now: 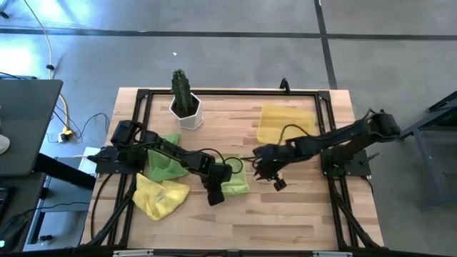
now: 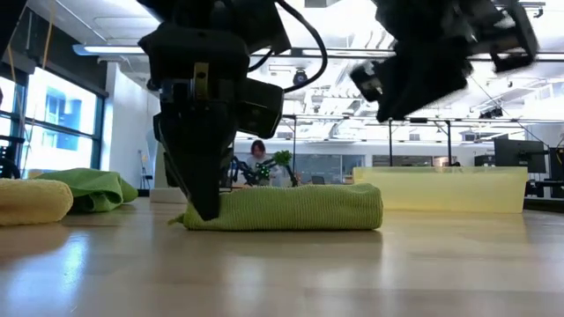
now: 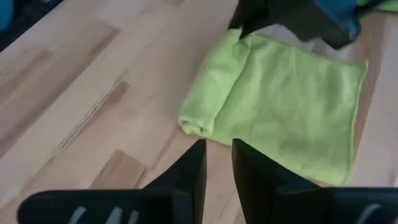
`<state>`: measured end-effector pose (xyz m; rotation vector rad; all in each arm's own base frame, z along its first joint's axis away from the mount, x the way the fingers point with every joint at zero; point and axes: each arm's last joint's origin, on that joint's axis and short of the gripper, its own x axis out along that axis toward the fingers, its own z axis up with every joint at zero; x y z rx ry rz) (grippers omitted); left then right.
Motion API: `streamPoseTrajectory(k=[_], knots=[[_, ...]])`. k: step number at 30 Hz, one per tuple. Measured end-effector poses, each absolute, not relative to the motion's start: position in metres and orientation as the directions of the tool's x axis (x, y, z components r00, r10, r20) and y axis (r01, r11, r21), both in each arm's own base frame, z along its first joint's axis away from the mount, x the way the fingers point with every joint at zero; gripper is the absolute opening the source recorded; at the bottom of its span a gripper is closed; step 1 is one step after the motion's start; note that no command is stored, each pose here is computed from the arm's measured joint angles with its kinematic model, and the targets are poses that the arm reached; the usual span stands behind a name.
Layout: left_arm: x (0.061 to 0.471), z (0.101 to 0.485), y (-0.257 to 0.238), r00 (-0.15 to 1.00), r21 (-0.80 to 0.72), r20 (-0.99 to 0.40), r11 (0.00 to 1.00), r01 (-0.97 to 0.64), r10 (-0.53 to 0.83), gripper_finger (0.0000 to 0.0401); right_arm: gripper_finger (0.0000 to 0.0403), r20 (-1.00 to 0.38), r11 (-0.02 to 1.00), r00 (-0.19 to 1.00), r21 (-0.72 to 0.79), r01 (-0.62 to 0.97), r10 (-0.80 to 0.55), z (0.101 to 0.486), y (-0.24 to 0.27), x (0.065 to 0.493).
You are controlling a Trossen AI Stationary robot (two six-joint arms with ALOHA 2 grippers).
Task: Roll microfiber towels into tight, uniform cylinder then place into a basket
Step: Roll the light green microfiber cloth
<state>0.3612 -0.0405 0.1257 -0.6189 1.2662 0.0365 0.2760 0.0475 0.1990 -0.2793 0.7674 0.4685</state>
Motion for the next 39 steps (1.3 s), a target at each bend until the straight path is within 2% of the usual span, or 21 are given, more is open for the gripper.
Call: streamPoseTrajectory(k=[4,8,13,18,22,27,39], knots=[[0.363,0.126,-0.042,0.339,-0.406,-0.895,0.843,-0.352,-0.290,0.0004,0.0067,-0.548,0.901,0.793,-0.149,-0.407,0.267,0.177,0.043,0.258],[0.365,0.127,-0.041,0.360,-0.409,-0.890,0.841,-0.354,-0.282,0.0004,0.0071,-0.434,0.869,0.840,-0.213,-0.446,0.325,0.157,0.050,0.244],[0.366,0.127,-0.040,0.370,-0.410,-0.887,0.837,-0.361,-0.275,0.0006,0.0126,-0.474,0.864,0.810,-0.179,-0.472,0.344,0.142,0.058,0.245],[0.367,0.127,-0.036,0.383,-0.413,-0.885,0.826,-0.384,-0.265,0.0010,0.0195,-0.517,0.796,0.776,-0.262,-0.546,0.362,0.129,0.067,0.250],[0.367,0.127,-0.034,0.386,-0.414,-0.884,0.823,-0.388,-0.263,0.0010,0.0219,-0.515,0.778,0.778,-0.295,-0.555,0.360,0.118,0.070,0.254],[0.368,0.127,-0.033,0.387,-0.415,-0.884,0.822,-0.391,-0.262,0.0010,0.0213,-0.481,0.801,0.826,-0.348,-0.487,0.293,0.109,0.069,0.262],[0.369,0.127,-0.033,0.401,-0.424,-0.877,0.815,-0.395,-0.262,0.0011,0.0167,-0.550,0.801,0.792,-0.333,-0.498,0.264,0.086,0.072,0.273]])
